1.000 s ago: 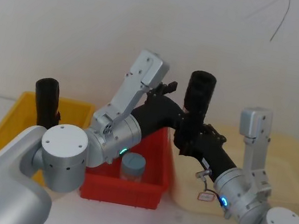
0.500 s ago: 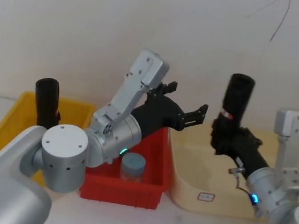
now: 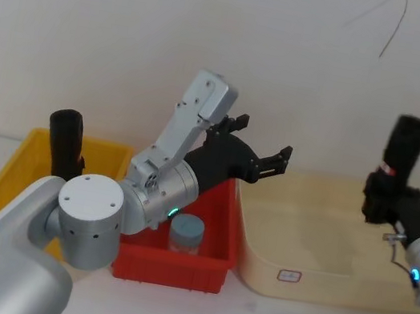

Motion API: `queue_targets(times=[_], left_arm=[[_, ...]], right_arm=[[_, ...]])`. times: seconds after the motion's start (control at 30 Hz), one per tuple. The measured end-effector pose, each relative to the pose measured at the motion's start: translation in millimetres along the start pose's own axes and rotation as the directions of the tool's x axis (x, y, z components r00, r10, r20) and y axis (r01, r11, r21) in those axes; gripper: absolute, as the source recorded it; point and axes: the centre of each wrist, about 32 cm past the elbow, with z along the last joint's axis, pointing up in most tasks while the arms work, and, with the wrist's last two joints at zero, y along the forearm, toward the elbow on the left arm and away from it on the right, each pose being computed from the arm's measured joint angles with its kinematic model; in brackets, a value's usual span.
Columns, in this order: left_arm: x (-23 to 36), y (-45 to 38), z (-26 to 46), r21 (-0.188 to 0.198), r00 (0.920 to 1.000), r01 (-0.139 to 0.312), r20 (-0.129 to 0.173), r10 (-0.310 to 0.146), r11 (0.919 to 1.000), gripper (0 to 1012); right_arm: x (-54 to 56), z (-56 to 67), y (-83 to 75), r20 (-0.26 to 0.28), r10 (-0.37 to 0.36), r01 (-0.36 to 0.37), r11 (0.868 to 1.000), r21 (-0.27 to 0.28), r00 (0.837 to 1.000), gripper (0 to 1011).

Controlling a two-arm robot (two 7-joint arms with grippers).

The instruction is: Pick up the garbage bag with the one hand and transfer it to the other hand.

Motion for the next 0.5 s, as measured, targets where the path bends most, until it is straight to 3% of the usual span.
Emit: queue_targets(times=[0.07, 0.13, 0.27, 0.3, 0.5], left_arm=[[0.0, 0.0, 0.0, 0.0, 1.0, 0.0, 0.0, 0.0, 1.0, 1001], [0.1, 0.1, 0.0, 0.0, 1.0, -0.001, 0.0, 0.001, 1.0, 1001], [0.9, 1.6, -0.6, 0.001, 0.9999, -0.01, 0.001, 0.01, 0.9999, 1001], [1.3, 2.9, -1.0, 0.001, 0.9998, -0.019, 0.002, 0.019, 0.9998, 1002], [4.0, 10.3, -2.0, -0.002, 0.9975, -0.07, 0.012, 0.07, 0.9975, 1002]], right_arm=[[5.6, 1.5, -0.2, 0.005, -0.023, 0.023, 1.0, -0.003, 1.0, 562], [13.0, 3.6, -0.9, 0.015, -0.055, 0.055, 0.998, -0.009, 0.998, 669], [23.7, 7.5, -2.9, 0.036, -0.099, 0.1, 0.995, -0.015, 0.994, 744], [26.3, 9.5, -3.7, 0.043, -0.109, 0.11, 0.994, -0.014, 0.993, 816], [30.7, 19.4, -7.7, 0.075, -0.129, 0.129, 0.992, 0.003, 0.989, 962]])
